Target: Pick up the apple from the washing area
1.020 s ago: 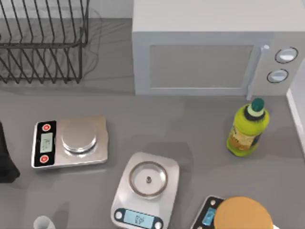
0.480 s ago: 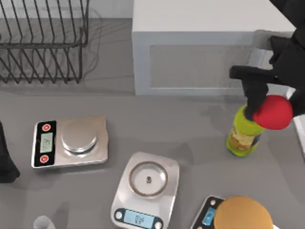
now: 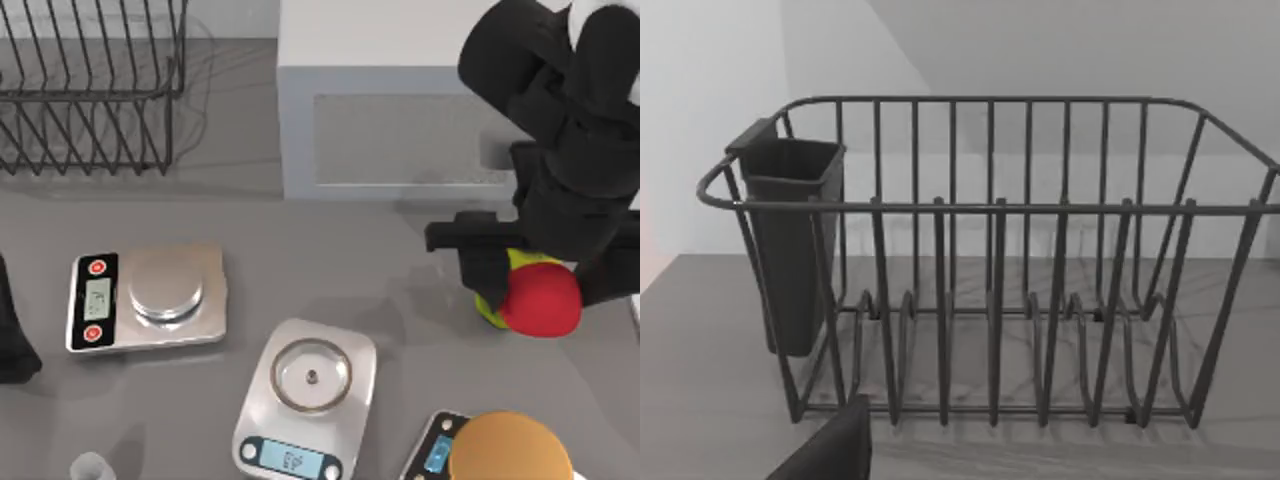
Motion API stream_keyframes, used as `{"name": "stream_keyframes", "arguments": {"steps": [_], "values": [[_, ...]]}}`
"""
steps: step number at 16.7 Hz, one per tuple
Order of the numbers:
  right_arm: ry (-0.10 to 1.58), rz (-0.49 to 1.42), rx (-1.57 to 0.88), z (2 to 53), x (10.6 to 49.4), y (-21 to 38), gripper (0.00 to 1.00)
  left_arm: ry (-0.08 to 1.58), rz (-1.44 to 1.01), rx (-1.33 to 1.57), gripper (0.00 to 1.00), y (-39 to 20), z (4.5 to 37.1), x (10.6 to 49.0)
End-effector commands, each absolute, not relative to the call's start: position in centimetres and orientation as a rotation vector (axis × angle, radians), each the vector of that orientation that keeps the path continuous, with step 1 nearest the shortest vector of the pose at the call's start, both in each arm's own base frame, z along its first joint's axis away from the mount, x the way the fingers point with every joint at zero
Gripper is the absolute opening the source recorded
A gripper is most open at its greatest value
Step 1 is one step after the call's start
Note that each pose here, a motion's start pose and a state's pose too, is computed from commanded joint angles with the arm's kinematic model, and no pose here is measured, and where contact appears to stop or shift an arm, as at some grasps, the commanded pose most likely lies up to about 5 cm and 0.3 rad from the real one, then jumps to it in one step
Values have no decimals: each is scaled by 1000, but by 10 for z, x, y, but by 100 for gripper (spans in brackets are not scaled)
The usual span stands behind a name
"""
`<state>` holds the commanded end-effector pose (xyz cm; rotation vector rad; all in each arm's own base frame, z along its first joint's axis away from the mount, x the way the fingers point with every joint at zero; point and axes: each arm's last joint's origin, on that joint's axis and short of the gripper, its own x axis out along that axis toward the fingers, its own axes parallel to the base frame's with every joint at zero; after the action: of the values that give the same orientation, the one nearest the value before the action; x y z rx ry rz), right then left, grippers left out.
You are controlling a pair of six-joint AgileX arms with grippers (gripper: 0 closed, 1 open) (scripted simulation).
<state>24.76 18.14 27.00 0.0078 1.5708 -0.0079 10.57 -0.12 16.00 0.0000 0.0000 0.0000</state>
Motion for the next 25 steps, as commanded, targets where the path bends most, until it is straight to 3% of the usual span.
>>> {"name": "stream_keyframes", "arguments": {"steps": [6,19,24,25], "values": [[1575,-3,9,263,248,183,0,0,0,0,100,-1,160,106],[1555,-16,21,166,251,181,0,0,0,0,100,-1,160,106],[1571,-8,8,160,248,181,0,0,0,0,100,-1,160,106],[1571,-8,8,160,248,181,8,0,0,0,100,-1,160,106]]}}
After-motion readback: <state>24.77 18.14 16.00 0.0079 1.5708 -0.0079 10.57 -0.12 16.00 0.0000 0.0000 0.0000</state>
